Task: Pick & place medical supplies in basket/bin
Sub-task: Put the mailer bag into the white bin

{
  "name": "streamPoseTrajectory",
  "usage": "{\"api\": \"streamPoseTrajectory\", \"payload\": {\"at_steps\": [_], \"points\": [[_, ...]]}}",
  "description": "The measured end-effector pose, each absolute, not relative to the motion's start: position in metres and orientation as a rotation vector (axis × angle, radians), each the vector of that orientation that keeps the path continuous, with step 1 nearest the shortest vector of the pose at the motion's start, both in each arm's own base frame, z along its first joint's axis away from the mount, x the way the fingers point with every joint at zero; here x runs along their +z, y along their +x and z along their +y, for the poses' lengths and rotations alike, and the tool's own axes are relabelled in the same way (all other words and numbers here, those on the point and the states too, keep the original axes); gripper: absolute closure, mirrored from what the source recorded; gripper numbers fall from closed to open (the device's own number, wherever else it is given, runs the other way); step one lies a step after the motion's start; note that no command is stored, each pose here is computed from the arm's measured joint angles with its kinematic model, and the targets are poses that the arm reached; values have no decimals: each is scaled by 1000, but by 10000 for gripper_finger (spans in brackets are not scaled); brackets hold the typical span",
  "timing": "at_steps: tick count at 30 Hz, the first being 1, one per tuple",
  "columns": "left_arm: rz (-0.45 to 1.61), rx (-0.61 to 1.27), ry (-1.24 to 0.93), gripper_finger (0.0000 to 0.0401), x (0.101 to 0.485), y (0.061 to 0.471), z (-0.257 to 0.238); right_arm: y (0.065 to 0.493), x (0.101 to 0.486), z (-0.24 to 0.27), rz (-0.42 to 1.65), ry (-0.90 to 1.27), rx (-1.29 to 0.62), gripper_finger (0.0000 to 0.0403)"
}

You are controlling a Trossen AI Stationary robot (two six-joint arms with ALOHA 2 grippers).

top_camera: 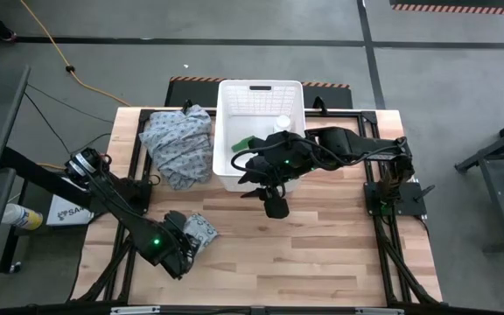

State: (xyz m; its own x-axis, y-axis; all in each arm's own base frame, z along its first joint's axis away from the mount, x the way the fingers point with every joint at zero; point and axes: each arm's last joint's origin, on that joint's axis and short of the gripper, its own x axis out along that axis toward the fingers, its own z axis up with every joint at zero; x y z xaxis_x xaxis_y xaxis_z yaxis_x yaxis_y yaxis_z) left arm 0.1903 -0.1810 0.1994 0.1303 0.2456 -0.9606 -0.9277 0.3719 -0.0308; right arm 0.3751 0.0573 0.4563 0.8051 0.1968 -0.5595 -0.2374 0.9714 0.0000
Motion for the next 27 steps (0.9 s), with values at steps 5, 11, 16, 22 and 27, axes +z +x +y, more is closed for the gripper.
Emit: {"api": "streamPoseTrajectory", "payload": {"at_steps": [5,11,16,22,27], "points": [[1117,1022,-749,101,196,186,-177,375,456,57,591,-71,233,245],[1129,1008,-782,100,184,186,-176,375,456,57,591,-71,233,240],[1112,980,-820,100,172,185,-174,375,456,57,591,-71,233,245],[1109,953,-857,100,163,184,-174,375,456,57,591,-71,233,244],[1107,941,-868,100,162,185,-174,375,456,57,591,-71,233,238]]}}
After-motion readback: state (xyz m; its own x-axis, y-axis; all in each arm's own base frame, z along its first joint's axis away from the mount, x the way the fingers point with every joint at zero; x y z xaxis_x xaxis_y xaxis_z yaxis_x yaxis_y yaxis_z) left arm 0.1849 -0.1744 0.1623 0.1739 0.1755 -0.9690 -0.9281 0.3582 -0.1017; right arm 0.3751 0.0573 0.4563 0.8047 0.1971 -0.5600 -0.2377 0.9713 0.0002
